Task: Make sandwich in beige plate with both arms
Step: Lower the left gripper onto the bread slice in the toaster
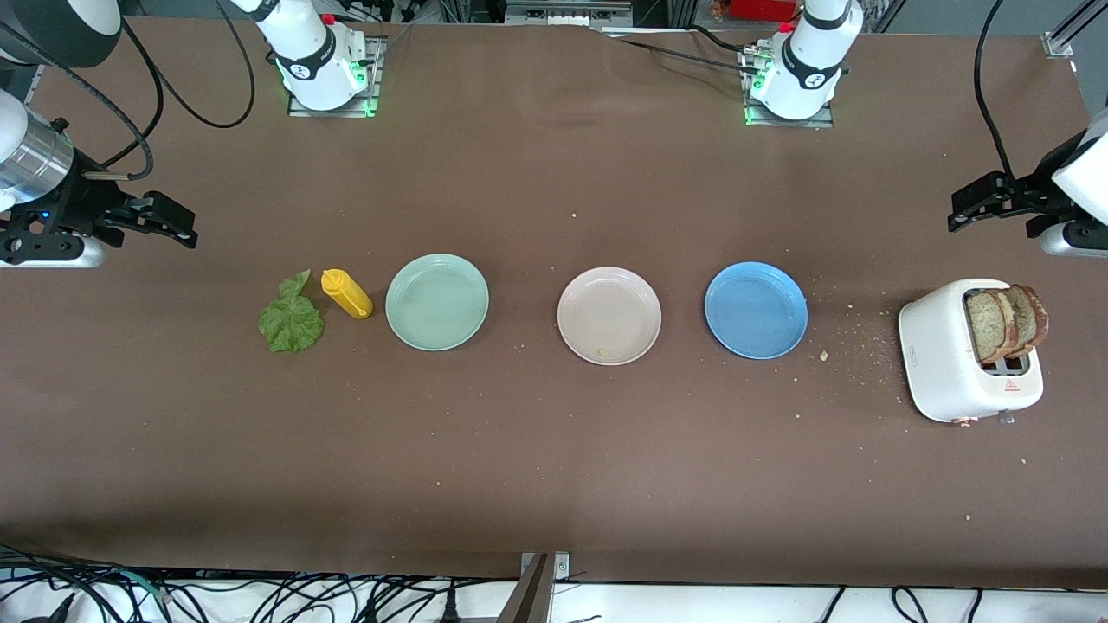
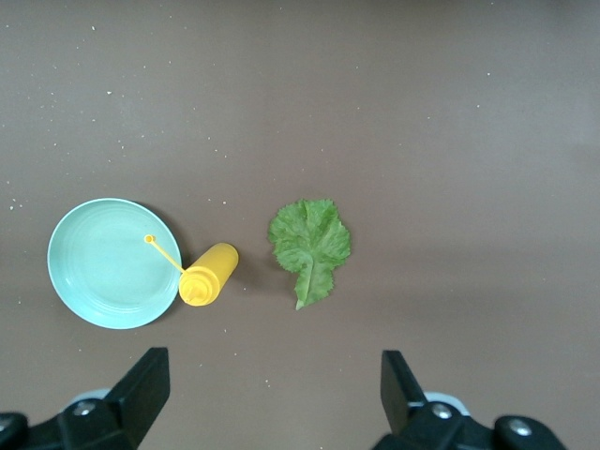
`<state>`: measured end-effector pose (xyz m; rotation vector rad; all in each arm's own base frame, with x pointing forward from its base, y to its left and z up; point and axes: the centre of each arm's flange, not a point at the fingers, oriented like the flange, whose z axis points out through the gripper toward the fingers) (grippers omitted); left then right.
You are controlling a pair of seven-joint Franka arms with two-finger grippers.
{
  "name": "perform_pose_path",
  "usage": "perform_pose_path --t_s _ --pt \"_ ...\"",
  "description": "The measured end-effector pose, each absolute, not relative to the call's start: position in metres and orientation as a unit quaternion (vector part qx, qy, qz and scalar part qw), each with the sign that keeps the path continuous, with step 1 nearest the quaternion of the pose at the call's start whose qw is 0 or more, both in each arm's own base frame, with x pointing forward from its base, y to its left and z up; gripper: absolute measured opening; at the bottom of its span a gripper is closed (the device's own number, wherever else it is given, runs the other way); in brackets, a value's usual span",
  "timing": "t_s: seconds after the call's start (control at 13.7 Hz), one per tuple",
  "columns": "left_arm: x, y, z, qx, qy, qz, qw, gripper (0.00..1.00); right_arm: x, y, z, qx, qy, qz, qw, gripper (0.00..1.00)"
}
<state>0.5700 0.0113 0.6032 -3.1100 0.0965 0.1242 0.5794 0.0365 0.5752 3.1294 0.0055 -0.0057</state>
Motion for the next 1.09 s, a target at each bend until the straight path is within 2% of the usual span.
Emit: perform_pose_path --t_s 0.22,0.51,0.95,1.09 --pt "0.573 0.036 0.596 -0.999 0.011 0.045 0.019 1.0 0.579 0.036 0.575 1.0 0.002 -0.002 0.006 1.0" --pt "0.591 0.11 0.569 -0.999 -0.022 0.022 0.021 1.0 0.579 0.036 0.575 1.0 0.001 -0.002 0.006 1.0" --pt "0.631 0.15 0.469 -0.999 -0.033 0.027 0.022 1.0 0.58 0.036 0.575 1.0 0.001 -0.002 0.006 1.0" --pt "0.635 0.152 0.44 -0.998 -0.017 0.021 0.053 1.0 0.58 0.036 0.574 1.0 0.001 -0.002 0.006 1.0"
